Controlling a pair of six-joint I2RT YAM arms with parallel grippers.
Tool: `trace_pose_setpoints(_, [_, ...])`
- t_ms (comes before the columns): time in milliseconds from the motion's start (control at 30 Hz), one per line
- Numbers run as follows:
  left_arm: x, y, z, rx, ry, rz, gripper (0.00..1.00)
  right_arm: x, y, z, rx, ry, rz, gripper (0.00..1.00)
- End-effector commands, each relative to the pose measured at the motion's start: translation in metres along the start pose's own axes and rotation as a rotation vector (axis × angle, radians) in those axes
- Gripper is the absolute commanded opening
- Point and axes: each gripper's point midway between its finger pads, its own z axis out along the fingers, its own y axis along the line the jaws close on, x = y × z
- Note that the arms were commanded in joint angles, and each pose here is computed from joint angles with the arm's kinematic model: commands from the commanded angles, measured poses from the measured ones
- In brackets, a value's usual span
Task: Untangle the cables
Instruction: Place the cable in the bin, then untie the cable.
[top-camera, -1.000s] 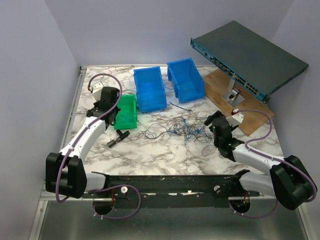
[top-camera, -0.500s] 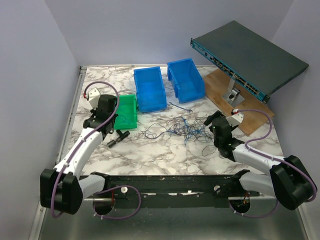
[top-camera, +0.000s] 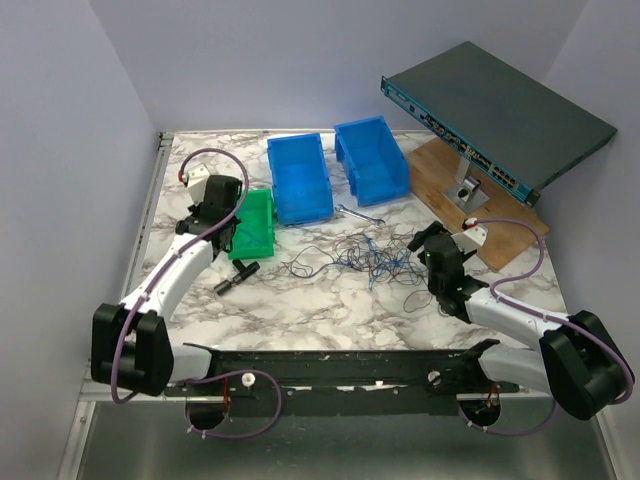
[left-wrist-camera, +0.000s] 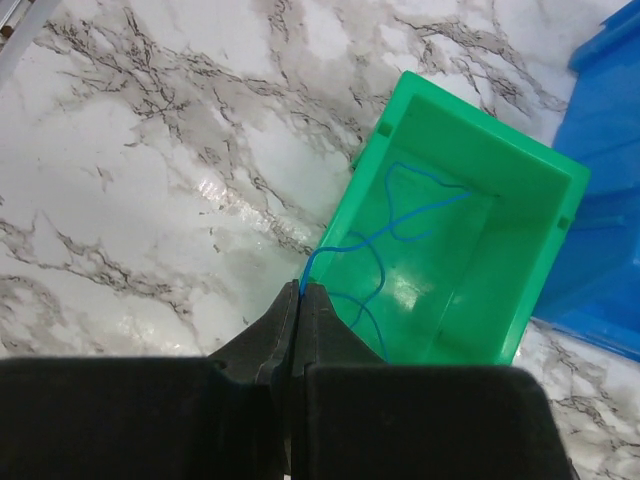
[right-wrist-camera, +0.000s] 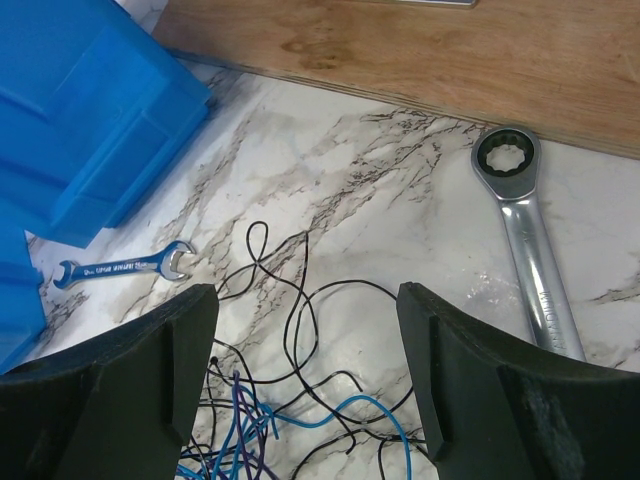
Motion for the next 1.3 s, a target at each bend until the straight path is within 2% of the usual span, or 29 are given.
trace_pose_setpoints(0, [-0.01, -0.015, 0.012, -0.017, 0.03, 0.083, 0.0, 0.0, 0.001, 0.0, -0.008, 0.0, 0.005, 0.8])
trace_pose_setpoints(167, [-0.013, -0.04, 0.043, -0.061, 0.154, 0.256, 0.0, 0.001, 0.001, 0.001, -0.005, 0.001, 0.003, 0.8])
trace_pose_setpoints(333, [0.008, -0.046, 0.066, -0.156, 0.292, 0.502, 0.0, 0.001, 0.001, 0.001, -0.008, -0.002, 0.007, 0.8])
trace_pose_setpoints(567, [0.02, -0.032, 0.079, -0.293, 0.343, 0.706, 0.0, 0.003, 0.001, 0.001, -0.011, 0.005, 0.005, 0.8])
trace_pose_setpoints(800, [0.019, -0.034, 0.083, -0.374, 0.308, 0.857, 0.02, 0.004, 0.002, 0.002, -0.012, 0.009, 0.003, 0.8])
trace_pose_setpoints(1000, [0.004, -0.03, 0.087, -0.553, 0.199, 1.064, 0.02, 0.005, 0.001, 0.003, -0.007, 0.01, 0.002, 0.8])
trace_pose_setpoints(1133, [0.014, -0.037, 0.093, -0.507, 0.203, 1.076, 0.03, 0.005, 0.001, 0.003, -0.007, 0.009, 0.001, 0.8])
trace_pose_setpoints(1267, [0.015, -0.047, 0.088, -0.44, 0.221, 1.017, 0.11, 0.005, 0.001, 0.003, -0.007, 0.009, 0.0, 0.8])
